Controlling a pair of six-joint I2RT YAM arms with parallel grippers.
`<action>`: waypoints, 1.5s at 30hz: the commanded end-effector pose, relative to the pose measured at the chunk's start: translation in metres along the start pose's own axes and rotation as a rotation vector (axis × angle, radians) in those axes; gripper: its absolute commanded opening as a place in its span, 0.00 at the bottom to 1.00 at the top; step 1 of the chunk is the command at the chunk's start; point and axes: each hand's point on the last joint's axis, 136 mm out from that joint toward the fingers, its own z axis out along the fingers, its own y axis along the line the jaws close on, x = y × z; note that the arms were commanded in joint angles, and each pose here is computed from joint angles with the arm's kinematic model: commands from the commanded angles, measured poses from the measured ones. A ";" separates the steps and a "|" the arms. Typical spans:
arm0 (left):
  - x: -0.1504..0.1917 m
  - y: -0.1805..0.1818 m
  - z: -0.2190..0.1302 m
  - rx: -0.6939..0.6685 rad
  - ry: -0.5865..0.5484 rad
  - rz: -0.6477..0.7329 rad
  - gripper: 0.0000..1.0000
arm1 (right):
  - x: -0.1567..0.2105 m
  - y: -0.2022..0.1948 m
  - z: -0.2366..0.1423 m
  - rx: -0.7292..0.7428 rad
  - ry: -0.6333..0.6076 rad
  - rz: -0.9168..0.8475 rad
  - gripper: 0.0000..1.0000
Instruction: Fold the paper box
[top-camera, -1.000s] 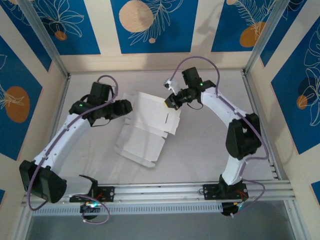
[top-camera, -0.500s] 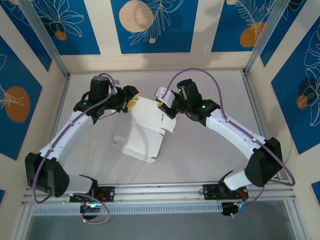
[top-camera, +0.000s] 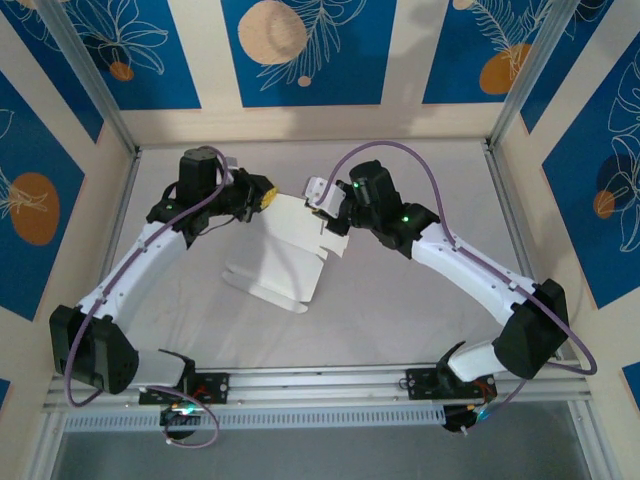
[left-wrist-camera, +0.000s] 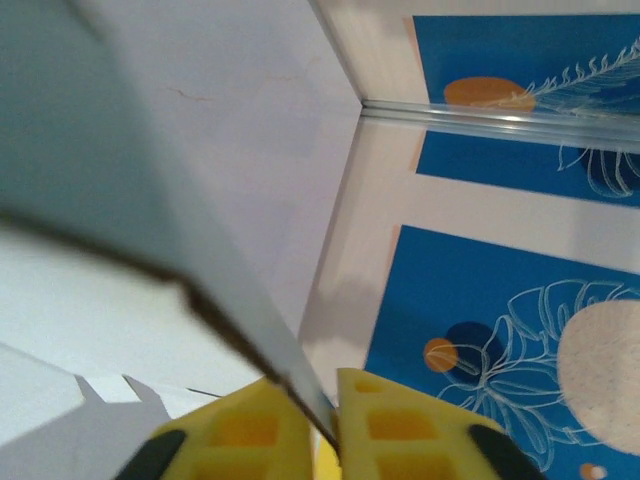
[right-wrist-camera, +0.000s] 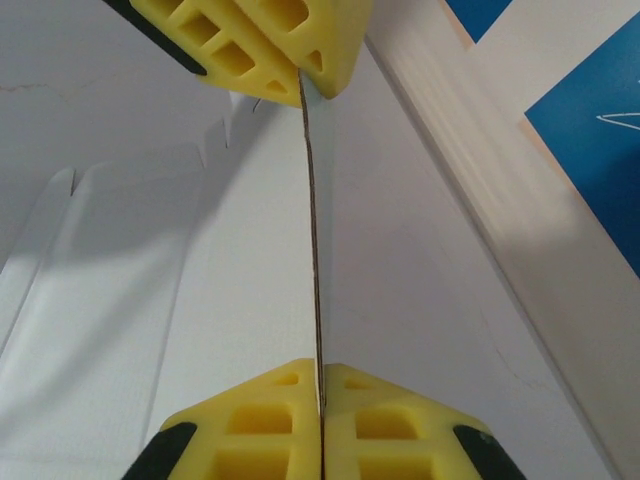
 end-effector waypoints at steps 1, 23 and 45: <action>-0.001 -0.005 -0.004 0.029 -0.021 0.001 0.00 | -0.019 -0.003 -0.008 0.005 -0.040 -0.023 0.28; -0.006 0.030 -0.009 0.003 -0.110 -0.141 0.00 | -0.003 0.005 -0.067 -0.345 0.050 1.715 0.52; 0.004 0.001 -0.039 0.058 -0.130 -0.132 0.00 | 0.015 0.000 -0.039 -0.180 0.107 1.865 0.59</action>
